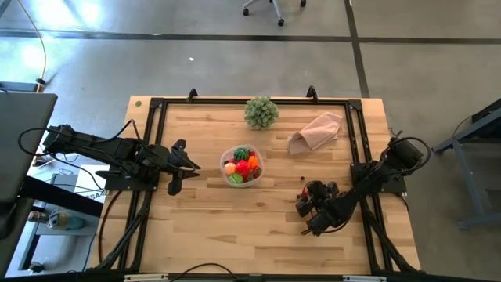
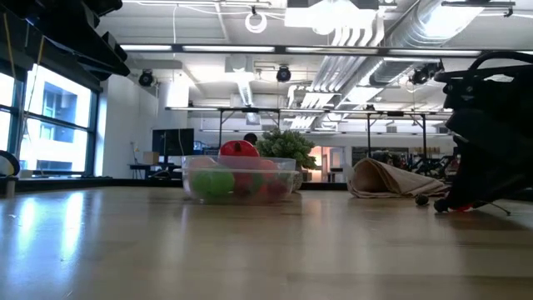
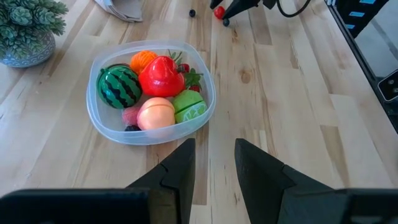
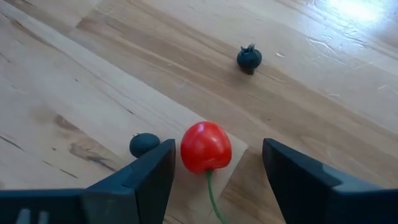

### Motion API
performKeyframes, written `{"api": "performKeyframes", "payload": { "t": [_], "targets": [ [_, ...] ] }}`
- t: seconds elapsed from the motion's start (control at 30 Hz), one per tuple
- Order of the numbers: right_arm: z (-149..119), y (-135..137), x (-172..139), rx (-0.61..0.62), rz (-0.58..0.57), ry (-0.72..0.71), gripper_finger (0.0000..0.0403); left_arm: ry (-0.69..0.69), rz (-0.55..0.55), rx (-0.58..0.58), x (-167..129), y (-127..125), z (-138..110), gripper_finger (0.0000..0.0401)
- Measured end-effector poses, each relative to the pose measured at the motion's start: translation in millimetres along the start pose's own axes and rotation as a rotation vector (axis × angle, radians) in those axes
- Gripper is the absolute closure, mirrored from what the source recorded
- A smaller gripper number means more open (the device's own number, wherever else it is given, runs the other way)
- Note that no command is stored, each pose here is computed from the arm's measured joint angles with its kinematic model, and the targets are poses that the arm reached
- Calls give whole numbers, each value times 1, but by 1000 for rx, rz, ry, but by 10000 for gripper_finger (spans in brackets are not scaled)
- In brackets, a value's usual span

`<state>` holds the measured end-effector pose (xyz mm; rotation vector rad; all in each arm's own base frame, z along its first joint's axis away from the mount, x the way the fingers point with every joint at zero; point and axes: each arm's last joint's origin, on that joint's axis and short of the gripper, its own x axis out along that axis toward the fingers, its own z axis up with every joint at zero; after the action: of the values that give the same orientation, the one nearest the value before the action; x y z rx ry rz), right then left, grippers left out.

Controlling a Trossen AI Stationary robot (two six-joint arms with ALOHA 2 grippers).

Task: Pick and placing Produce into tupperware
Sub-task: Put the red cherry into the transparent bin

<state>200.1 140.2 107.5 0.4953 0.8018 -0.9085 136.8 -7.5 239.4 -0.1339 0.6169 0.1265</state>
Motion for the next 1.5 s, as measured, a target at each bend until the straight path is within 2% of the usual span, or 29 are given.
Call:
{"api": "performKeyframes", "payload": {
  "t": [0.3,0.9,1.5],
  "targets": [
    [0,1,1,-12,3,5,223,0,0,0,0,0,0,300],
    [1,3,0,-2,26,-11,297,0,0,0,0,0,0,300],
    [1,4,0,13,35,-20,320,0,0,0,0,0,0,300]
  ]
}}
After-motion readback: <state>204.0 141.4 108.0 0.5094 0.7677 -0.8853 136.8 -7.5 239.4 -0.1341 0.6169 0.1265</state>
